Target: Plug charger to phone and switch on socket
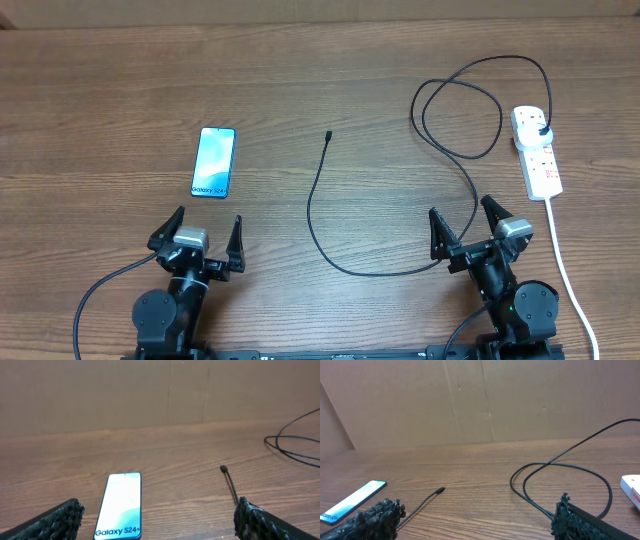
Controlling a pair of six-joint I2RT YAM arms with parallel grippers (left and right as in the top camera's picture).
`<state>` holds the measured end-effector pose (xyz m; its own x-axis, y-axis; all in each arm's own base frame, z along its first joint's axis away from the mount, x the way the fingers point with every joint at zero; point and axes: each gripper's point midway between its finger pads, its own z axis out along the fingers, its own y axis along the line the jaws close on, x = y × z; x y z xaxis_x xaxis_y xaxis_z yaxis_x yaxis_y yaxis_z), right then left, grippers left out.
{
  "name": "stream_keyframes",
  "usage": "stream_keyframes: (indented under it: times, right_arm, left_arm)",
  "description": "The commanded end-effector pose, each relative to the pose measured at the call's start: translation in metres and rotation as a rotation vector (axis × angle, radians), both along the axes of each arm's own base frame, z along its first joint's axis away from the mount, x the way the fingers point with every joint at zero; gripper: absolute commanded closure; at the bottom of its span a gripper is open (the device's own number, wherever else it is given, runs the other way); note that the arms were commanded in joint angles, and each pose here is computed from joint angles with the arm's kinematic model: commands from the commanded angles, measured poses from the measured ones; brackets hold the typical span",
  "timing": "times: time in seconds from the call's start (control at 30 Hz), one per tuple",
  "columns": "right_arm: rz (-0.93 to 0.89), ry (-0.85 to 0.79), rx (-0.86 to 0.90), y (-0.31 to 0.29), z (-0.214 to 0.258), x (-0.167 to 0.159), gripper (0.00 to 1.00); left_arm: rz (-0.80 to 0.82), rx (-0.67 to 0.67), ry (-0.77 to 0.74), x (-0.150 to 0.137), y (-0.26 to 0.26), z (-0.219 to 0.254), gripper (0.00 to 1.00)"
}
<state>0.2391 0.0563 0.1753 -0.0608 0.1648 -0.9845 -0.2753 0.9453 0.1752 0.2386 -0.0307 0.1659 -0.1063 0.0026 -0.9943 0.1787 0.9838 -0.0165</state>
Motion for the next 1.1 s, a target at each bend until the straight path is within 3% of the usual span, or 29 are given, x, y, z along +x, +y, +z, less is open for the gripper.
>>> stream_keyframes:
  times: [0.0,0.27,0.57,0.97,1.07]
  right_arm:
    - [-0.002,-0.002,0.003,0.0,-0.002,0.0,0.0]
    - [-0.002,-0.002,0.003,0.0,-0.002,0.0,0.0]
    - [-0.002,-0.002,0.003,0.0,-0.002,0.0,0.0]
    - [-0.002,-0.002,0.003,0.0,-0.002,0.0,0.0]
    - [-0.002,-0.002,0.003,0.0,-0.002,0.0,0.0]
  left_arm:
    - [0.005,-0.006,-0.054,-0.005,0.001,0.033,0.0]
    - [-0.033,-0.011,0.019,0.001,-0.005,0.051,0.0]
    - [-0.071,-0.025,0.224,0.031,-0.012,0.068,0.0]
    - [-0.124,-0.007,0.603,0.106,-0.018,0.1,0.01]
    - [-0.143,-0.015,0.763,0.13,-0.02,0.092,0.0]
